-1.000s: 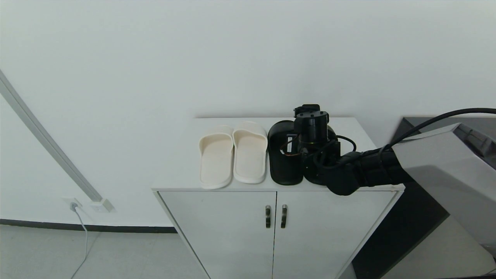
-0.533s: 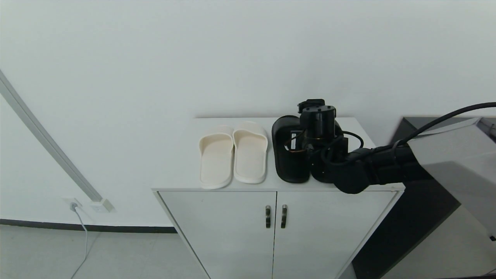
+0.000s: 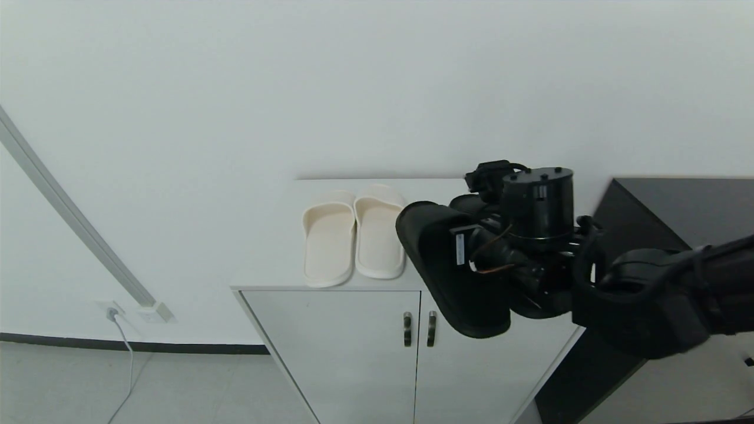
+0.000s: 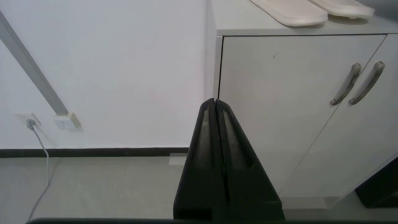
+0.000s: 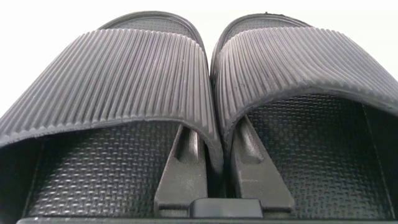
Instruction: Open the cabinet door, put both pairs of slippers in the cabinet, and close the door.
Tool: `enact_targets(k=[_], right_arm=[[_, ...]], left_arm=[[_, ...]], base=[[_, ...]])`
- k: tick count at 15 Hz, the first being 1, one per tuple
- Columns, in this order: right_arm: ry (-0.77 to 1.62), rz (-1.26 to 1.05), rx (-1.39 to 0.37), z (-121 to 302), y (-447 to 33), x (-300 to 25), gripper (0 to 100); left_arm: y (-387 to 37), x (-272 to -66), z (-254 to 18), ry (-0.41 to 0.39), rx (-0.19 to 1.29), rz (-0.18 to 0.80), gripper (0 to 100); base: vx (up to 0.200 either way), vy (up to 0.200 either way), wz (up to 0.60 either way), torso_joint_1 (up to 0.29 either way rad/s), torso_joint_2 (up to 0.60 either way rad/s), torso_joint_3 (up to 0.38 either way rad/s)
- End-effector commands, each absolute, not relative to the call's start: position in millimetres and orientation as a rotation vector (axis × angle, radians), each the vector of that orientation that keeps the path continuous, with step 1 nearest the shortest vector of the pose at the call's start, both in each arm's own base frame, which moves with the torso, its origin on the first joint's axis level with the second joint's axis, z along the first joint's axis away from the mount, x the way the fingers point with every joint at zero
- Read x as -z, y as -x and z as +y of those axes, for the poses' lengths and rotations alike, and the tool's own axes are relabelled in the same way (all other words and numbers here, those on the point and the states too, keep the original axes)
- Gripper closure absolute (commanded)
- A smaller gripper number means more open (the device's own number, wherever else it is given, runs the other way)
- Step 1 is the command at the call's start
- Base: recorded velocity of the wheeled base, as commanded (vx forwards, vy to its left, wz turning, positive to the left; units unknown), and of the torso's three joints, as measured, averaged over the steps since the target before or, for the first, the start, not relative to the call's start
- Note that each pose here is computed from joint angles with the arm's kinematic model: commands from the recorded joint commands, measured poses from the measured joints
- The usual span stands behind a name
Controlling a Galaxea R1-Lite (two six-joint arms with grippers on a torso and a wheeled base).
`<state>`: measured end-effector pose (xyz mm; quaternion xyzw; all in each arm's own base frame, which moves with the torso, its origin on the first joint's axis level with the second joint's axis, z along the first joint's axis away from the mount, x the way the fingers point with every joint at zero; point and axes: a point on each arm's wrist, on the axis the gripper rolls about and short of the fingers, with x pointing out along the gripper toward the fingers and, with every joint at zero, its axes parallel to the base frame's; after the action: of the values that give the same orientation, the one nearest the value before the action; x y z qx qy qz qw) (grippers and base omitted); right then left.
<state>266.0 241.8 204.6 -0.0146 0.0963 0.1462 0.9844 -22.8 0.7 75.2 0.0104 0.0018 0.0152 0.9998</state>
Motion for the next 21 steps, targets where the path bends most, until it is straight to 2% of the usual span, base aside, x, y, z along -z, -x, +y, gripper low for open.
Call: enact_targets(k=[1, 3, 6, 13, 19, 21], right_arm=[[-0.002, 0.163, -0.462, 219.4, -216.2, -229.6, 100], [-0.006, 0.179, -0.605, 206.2, -193.5, -229.4, 100], [-0.003, 0.206, -0.725, 186.7, -167.9, -222.8, 100], [0.048, 0.246, -0.744, 181.1, -157.5, -206.4, 100], [0.064, 0.253, -0.738, 180.3, -157.0, -203.6, 100], [0.066, 0.256, -0.743, 179.3, -156.0, -202.1, 100]], left_arm=[[22.8, -75.2, 0.7, -0.022, -0.031, 0.003, 100], [22.7, -75.2, 0.7, -0.022, -0.031, 0.005, 100], [22.7, -75.2, 0.7, -0.022, -0.029, 0.005, 100], [22.7, -75.2, 0.7, -0.020, -0.029, 0.005, 100], [22.7, -75.2, 0.7, -0.020, -0.029, 0.005, 100], [22.7, -75.2, 0.7, -0.020, -0.029, 0.005, 100]], base=[[0.000, 0.000, 0.00, 0.000, 0.00, 0.000], [0.000, 0.000, 0.00, 0.000, 0.00, 0.000], [0.000, 0.000, 0.00, 0.000, 0.00, 0.000], [0.000, 0.000, 0.00, 0.000, 0.00, 0.000], [-0.200, 0.000, 0.00, -0.002, 0.00, 0.002], [0.000, 0.000, 0.00, 0.000, 0.00, 0.000]])
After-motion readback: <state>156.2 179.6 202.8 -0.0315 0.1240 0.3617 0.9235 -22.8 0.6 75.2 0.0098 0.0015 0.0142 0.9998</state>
